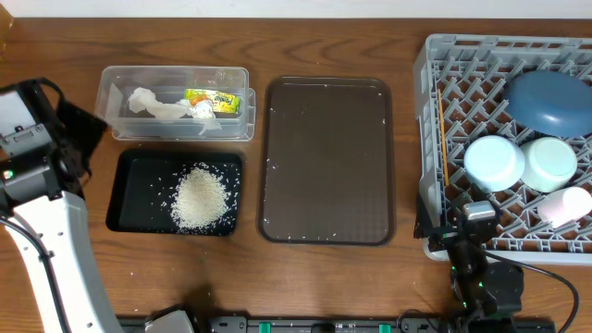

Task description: Sort waste into correct bins and load items into the dishwasher rack

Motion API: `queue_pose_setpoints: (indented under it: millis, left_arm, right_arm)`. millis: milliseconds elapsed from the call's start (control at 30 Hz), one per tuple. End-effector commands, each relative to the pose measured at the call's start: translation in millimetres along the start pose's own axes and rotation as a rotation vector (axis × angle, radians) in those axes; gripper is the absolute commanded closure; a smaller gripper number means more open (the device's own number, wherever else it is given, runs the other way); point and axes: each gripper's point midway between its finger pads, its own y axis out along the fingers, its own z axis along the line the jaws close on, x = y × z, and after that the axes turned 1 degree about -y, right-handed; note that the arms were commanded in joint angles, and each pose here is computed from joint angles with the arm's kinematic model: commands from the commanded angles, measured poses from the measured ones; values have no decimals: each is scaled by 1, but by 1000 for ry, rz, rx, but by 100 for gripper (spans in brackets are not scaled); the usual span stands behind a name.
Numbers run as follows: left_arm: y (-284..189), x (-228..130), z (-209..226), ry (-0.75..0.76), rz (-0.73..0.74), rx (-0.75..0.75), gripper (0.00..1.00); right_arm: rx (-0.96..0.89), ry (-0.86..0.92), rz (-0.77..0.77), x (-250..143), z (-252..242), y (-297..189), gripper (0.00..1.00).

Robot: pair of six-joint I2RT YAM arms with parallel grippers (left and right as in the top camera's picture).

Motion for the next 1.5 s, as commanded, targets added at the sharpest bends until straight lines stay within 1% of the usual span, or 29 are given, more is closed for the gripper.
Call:
queue_pose_setpoints:
  millis: [0, 133, 233, 333, 467, 667, 867, 1167, 1300, 1467]
  left_arm:
    - [-20, -7, 14, 41, 9, 21, 4]
    - [-34, -27, 30, 36, 61, 53, 4]
    - [-39, -44, 29, 40, 82, 16, 4]
    - [-37, -60, 25, 76, 69, -30, 4]
    - [-27, -86, 10, 119, 30, -144, 4]
    - [-14, -131, -21, 175, -27, -424, 4]
    - [10, -164, -16, 184, -97, -534, 4]
    - [41, -186, -7, 203, -266, -662, 4]
    - [42, -189, -4, 203, -316, -698, 4]
    - [34, -184, -5, 256, -381, -719, 4]
  right_arm:
    - [-13, -12, -1, 0, -3, 0, 1]
    - [-13, -12, -1, 0, -3, 0, 1]
    - [-13, -12, -1, 0, -3, 0, 1]
    - [-13, -12, -1, 0, -3, 0, 1]
    - [-13, -12, -1, 0, -3, 0, 1]
    - [-13, -12, -1, 0, -3, 0, 1]
    - [-13, -12, -1, 0, -3, 0, 1]
    - [-13, -12, -1, 0, -3, 0, 1]
    - [-13, -12, -1, 0, -3, 0, 1]
    - [-13, -12, -1, 0, -3, 0, 1]
